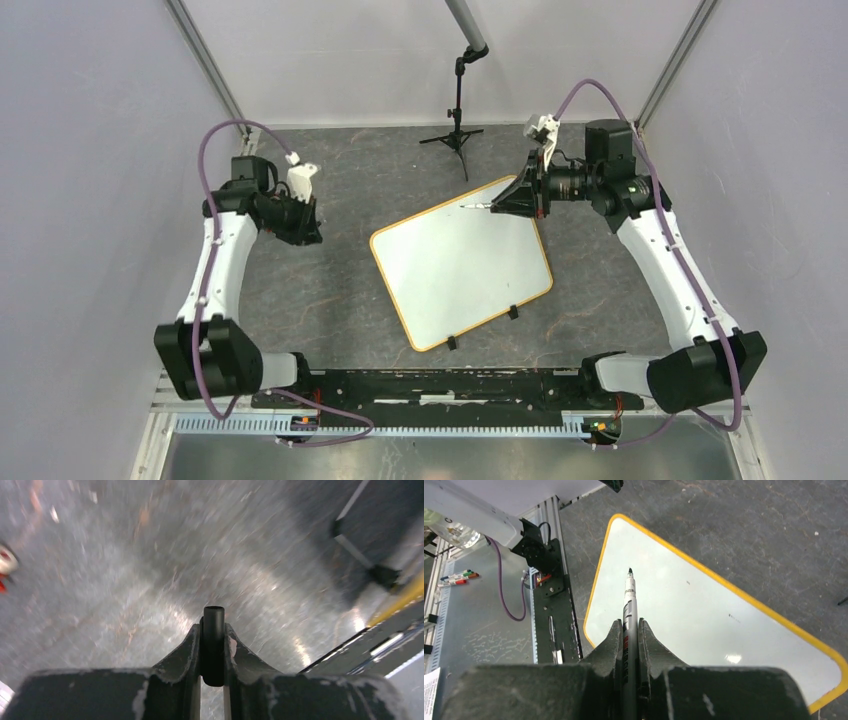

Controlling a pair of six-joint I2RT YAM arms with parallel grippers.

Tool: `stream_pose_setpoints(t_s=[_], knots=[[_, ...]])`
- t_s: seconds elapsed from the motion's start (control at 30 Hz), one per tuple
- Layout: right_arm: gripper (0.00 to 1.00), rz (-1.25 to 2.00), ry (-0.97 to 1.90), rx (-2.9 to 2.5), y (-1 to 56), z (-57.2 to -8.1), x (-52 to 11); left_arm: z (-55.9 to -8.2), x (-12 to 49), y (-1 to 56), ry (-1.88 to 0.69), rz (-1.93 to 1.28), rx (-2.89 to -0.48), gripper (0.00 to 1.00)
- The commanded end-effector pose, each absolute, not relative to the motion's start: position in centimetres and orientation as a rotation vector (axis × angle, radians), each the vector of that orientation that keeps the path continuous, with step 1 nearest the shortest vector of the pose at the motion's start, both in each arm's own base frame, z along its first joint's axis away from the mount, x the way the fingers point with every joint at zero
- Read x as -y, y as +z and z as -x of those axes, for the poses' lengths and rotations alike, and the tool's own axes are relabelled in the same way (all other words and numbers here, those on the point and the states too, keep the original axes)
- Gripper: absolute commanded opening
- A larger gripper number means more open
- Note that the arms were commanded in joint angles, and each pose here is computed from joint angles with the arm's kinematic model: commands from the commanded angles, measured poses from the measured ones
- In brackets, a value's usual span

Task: Write a sentence on the whiteboard
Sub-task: Place the pen cap at the center of the board.

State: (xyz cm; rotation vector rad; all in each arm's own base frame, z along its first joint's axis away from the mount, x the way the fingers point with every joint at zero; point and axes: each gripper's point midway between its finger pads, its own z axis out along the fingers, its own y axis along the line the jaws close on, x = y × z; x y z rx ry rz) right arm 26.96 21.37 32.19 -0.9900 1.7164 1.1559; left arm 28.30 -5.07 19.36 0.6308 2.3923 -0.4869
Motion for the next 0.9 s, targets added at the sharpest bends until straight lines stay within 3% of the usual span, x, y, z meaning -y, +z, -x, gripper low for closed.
stream_pose_setpoints(t_s=[0.0, 0.53, 0.87], knots=[[0.00, 1.032, 1.047, -1.723, 30.8, -26.0, -20.4, -27.6, 0.6, 12.5, -0.245, -0.546, -2.622, 0.02], [0.00, 1.013, 1.020, -1.804, 25.7, -25.7, -19.8, -25.0, -2.8, 2.9, -0.024, -0.529, -2.827, 0.12], [0.00, 1.031, 1.040, -1.815, 24.8, -25.5, -20.4, -23.8, -2.5, 0.9, 0.071, -0.620, -2.862, 0.27]])
